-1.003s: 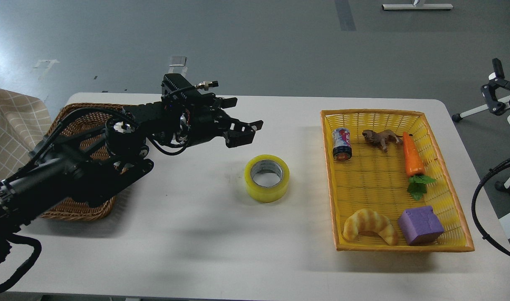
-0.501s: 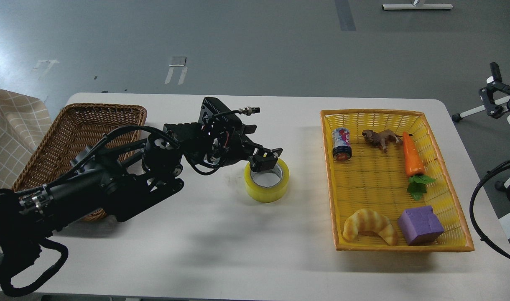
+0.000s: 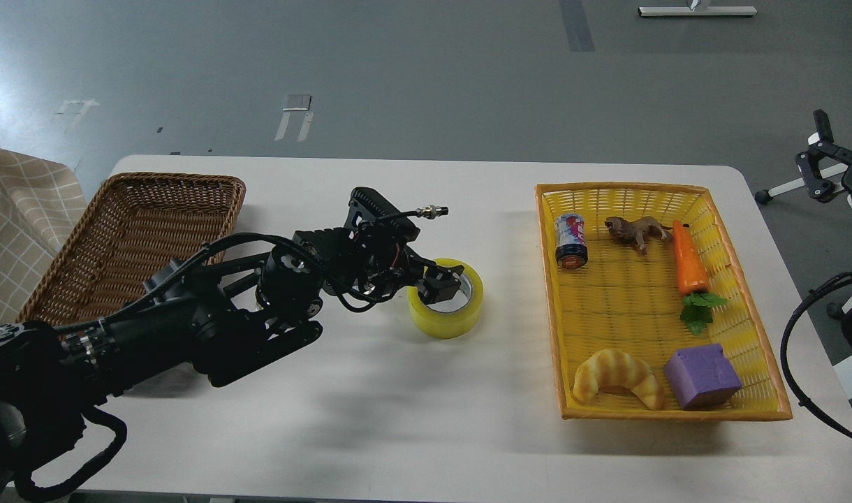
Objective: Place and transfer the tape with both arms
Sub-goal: 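Grasp the tape roll with the left gripper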
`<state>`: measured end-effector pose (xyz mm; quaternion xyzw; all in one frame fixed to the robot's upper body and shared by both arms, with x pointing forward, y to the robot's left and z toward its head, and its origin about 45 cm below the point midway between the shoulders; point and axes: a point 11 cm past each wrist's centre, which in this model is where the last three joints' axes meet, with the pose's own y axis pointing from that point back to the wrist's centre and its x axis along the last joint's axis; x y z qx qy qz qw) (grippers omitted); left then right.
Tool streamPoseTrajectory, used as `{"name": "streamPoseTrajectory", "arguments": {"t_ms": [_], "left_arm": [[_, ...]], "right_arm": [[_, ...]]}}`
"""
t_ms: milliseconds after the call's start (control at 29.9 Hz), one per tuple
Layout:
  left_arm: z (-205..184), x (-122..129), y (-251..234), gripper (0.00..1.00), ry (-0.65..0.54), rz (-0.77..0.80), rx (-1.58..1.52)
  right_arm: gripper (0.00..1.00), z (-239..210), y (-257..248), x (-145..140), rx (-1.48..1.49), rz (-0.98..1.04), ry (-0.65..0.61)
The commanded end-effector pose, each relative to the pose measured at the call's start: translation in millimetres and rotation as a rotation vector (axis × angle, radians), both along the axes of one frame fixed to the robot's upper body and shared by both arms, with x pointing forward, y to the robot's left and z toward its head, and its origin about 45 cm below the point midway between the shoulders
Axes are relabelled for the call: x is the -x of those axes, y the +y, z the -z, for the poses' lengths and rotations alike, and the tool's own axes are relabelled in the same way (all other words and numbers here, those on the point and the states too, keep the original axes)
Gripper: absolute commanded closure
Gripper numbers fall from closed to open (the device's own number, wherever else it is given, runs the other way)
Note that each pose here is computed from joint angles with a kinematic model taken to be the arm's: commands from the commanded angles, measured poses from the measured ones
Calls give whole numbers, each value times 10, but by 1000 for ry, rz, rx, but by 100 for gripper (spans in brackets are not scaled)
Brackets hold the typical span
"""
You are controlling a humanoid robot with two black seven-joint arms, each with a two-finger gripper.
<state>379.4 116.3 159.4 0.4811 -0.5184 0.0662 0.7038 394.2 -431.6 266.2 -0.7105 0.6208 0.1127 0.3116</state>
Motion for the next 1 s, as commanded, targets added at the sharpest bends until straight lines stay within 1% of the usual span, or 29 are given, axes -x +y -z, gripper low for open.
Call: {"name": "streamPoseTrajectory", "arguments": {"t_ms": [0, 167, 234, 368, 468, 501, 769, 835, 869, 969], "left_arm": [[25, 15, -23, 2, 5, 4, -3], [79, 2, 30, 5, 11, -12, -20], [97, 13, 31, 9, 14, -16, -21], [149, 55, -4, 14, 26, -14, -22], [191, 85, 6, 15, 35, -16, -25], [209, 93, 14, 19, 38, -18, -27], [256, 53, 96, 23, 38, -49, -48], [264, 50, 105, 26, 39, -52, -51], [272, 45, 117, 29, 40, -56, -53], [285, 35, 135, 35, 41, -62, -60]], "right_arm": [[0, 2, 3, 0, 0, 0, 0], [0, 4, 3, 0, 0, -1, 2], [0, 2, 3, 0, 0, 0, 0], [0, 4, 4, 3, 0, -1, 1], [0, 23, -1, 14, 0, 0, 5], [0, 23, -1, 14, 0, 0, 5], [0, 49, 26, 13, -9, -3, 7], [0, 49, 26, 13, -9, -3, 7], [0, 50, 26, 13, -9, -3, 7], [0, 53, 31, 12, -10, -3, 8]]}}
